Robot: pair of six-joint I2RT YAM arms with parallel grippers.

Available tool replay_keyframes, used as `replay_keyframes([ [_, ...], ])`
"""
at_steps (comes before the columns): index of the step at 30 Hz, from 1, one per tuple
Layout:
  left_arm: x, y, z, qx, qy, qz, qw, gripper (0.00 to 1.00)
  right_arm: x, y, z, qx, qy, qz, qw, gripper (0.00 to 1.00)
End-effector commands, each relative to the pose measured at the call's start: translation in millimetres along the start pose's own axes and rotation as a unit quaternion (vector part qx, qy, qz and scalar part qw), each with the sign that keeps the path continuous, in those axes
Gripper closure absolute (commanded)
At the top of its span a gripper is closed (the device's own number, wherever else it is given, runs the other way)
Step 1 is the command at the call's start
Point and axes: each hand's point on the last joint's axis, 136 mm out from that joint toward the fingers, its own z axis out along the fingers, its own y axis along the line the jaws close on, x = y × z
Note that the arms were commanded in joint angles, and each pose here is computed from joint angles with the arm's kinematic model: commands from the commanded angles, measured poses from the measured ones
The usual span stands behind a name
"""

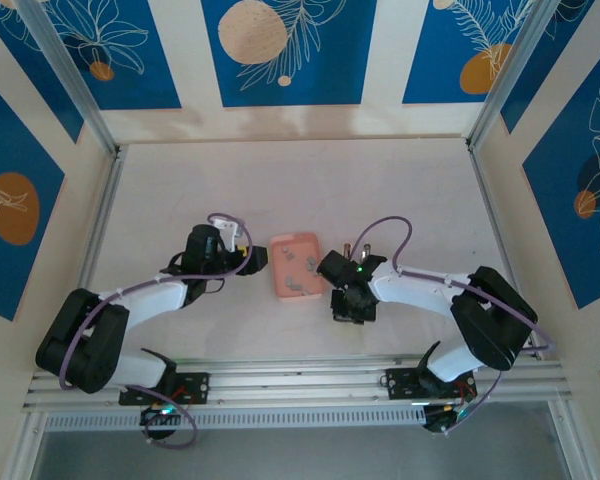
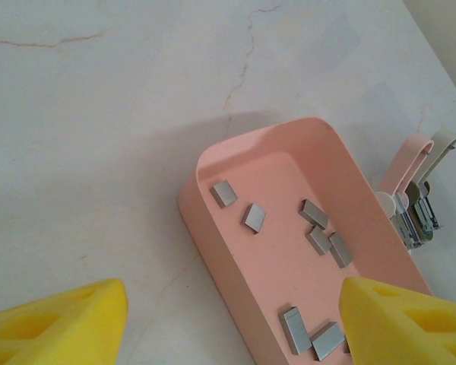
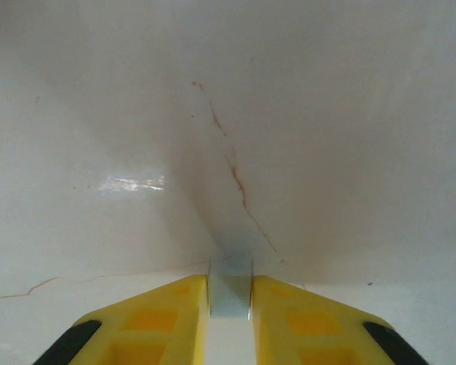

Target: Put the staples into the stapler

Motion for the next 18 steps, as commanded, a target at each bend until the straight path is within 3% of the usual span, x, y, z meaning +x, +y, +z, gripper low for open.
replay_keyframes([
  [1, 0, -3, 1, 0.001, -0.005, 0.017, 1.000, 0.27, 8, 0, 0, 0.003, 0.023, -0.015, 1.000, 0.72],
  [6, 4, -4, 1, 0.002, 0.000, 0.018, 1.000, 0.27, 2, 2, -25, 0.002, 0.013, -0.014, 1.000, 0.63],
  [18, 5, -6, 2, 0.001, 0.002, 0.024, 1.000, 0.27, -2, 7, -28, -0.015, 0.079, 0.038, 0.996, 0.65],
])
